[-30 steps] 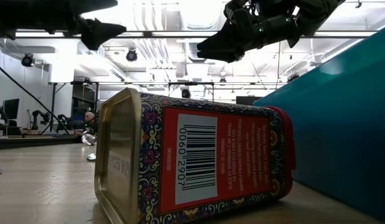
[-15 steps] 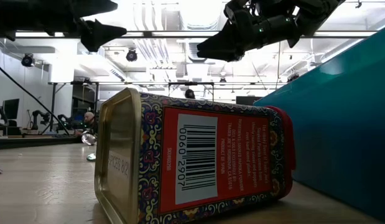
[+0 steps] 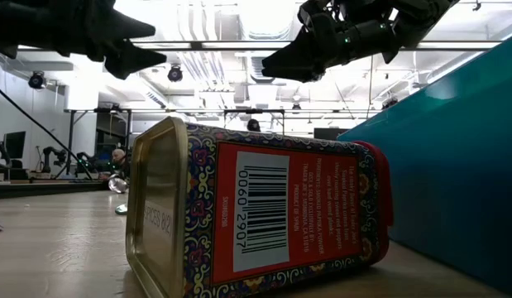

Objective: Pick & Place Food Item
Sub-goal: Put the red seasoning can into the blue bin

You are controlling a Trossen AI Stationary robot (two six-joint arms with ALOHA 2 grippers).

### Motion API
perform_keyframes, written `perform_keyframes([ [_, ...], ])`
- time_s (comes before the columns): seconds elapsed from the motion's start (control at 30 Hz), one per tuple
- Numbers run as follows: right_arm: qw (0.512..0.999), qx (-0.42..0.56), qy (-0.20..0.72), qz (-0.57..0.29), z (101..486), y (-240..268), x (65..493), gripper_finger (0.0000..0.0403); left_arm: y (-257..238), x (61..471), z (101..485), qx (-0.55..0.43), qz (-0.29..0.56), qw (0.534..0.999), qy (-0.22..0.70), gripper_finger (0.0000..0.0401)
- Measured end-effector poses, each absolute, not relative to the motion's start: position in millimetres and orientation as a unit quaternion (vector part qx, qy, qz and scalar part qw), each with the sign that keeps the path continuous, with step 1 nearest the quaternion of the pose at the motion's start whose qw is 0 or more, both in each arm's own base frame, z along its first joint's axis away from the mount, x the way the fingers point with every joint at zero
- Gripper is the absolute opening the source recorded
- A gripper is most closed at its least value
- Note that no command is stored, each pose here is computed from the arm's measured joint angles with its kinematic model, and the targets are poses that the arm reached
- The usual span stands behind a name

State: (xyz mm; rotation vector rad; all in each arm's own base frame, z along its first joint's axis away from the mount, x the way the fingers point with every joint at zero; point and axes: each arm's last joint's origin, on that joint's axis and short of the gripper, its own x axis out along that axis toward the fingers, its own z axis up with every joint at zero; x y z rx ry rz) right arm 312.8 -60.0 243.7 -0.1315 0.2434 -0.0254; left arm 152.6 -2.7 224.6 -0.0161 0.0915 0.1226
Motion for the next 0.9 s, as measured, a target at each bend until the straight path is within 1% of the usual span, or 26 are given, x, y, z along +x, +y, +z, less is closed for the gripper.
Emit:
perform_keyframes([
  [0.5, 0.99, -0.064, 0.121, -0.013, 243.7, -59.9, 312.9, 0.0315, -2.7, 152.7, 225.2, -0.009, 0.061, 0.997, 0.042, 0.0393],
  [0.57, 0.991, -0.046, 0.121, -0.015, 243.7, -59.8, 312.9, 0.0315, -2.7, 152.7, 225.2, -0.009, 0.061, 0.997, 0.042, 0.0393],
  [0.73, 0.991, 0.05, 0.118, -0.026, 243.9, -59.8, 312.9, 0.0315, -2.7, 152.5, 222.9, -0.009, 0.062, 0.997, 0.055, 0.0393],
  [0.9, 0.99, 0.073, 0.118, -0.026, 243.8, -58.3, 313.2, 0.0315, -2.6, 151.9, 218.4, -0.006, 0.062, 0.995, 0.078, 0.0393],
])
